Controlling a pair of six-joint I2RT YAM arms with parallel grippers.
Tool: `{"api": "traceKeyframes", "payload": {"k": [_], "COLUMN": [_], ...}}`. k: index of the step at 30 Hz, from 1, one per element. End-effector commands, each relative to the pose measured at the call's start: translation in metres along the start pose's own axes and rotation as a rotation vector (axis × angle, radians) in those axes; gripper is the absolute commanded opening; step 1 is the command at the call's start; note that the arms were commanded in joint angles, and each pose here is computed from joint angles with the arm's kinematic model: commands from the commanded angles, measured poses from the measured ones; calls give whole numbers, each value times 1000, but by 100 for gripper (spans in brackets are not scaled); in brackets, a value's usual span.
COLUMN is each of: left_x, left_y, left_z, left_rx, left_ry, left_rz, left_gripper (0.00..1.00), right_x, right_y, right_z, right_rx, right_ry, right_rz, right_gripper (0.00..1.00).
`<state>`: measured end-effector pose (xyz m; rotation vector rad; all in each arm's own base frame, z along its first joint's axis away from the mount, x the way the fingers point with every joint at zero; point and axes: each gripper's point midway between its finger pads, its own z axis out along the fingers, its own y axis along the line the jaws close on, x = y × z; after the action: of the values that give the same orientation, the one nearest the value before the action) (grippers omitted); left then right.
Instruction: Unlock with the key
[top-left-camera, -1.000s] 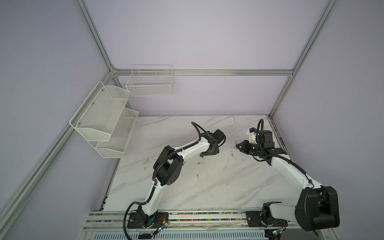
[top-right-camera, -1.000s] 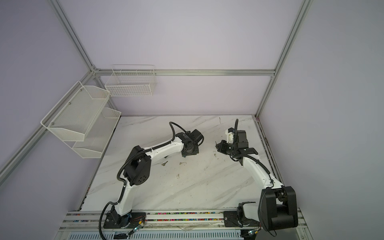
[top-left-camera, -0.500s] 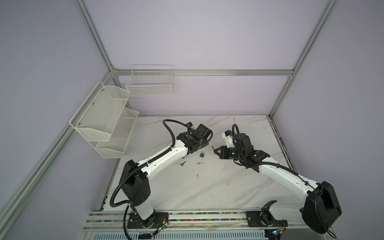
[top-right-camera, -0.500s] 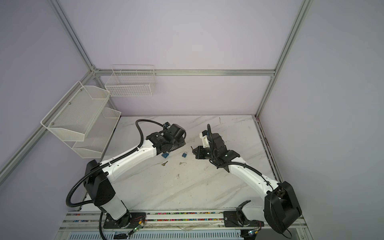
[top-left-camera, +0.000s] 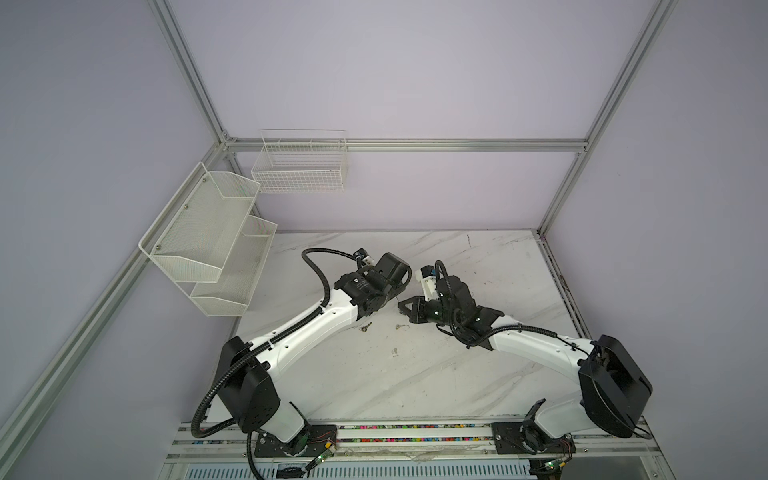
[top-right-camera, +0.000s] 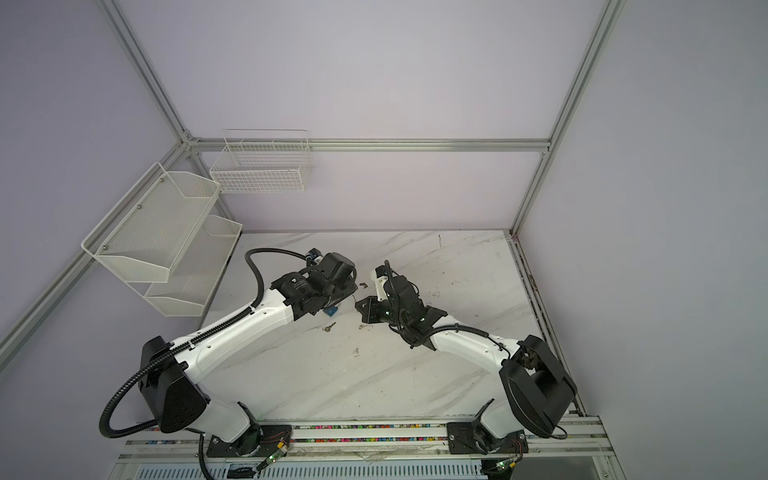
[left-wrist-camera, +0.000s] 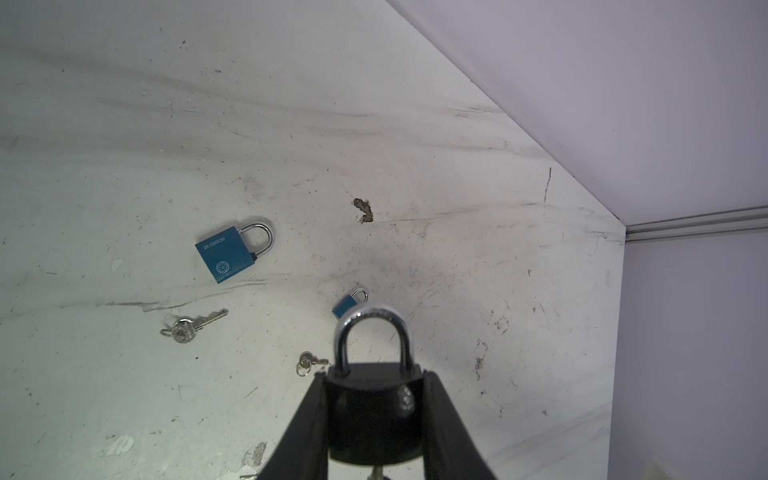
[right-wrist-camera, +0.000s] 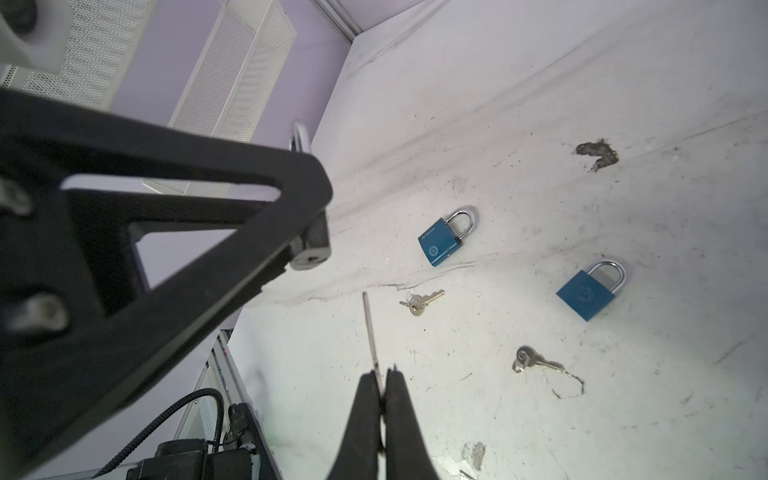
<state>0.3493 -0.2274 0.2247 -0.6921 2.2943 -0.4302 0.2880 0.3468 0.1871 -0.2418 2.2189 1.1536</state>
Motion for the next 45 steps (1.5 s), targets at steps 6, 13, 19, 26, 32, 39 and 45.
{"api": "traceKeyframes", "payload": {"k": [6, 13, 19, 26, 32, 39, 45], "left_x": [-6, -2, -1, 0, 2, 0, 1], "left_y": [3, 0, -2, -3, -5, -9, -12], "left_z": [2, 6, 7, 7, 9, 6, -1], "left_rx": [10, 13, 15, 19, 21, 36, 58], "left_ry": [-27, -10, -2, 4, 15, 17, 28], "left_rz": [-38, -26, -17, -3, 8, 18, 30], "left_gripper": [4, 5, 5, 4, 4, 5, 4], "right_x": [-24, -26, -26, -27, -30, -27, -21], "right_y": [27, 24, 30, 32, 30, 24, 27], "right_z": [-1, -5, -3, -2, 0, 4, 11], "right_rx": [-65, -38, -69, -77, -64, -39, -64], "right_ry": [-107, -128, -122, -129, -133, -116, -74], "right_rz": [-3, 6, 16, 35, 42, 79, 98], "right_gripper": [0, 0, 0, 0, 0, 0, 0]}}
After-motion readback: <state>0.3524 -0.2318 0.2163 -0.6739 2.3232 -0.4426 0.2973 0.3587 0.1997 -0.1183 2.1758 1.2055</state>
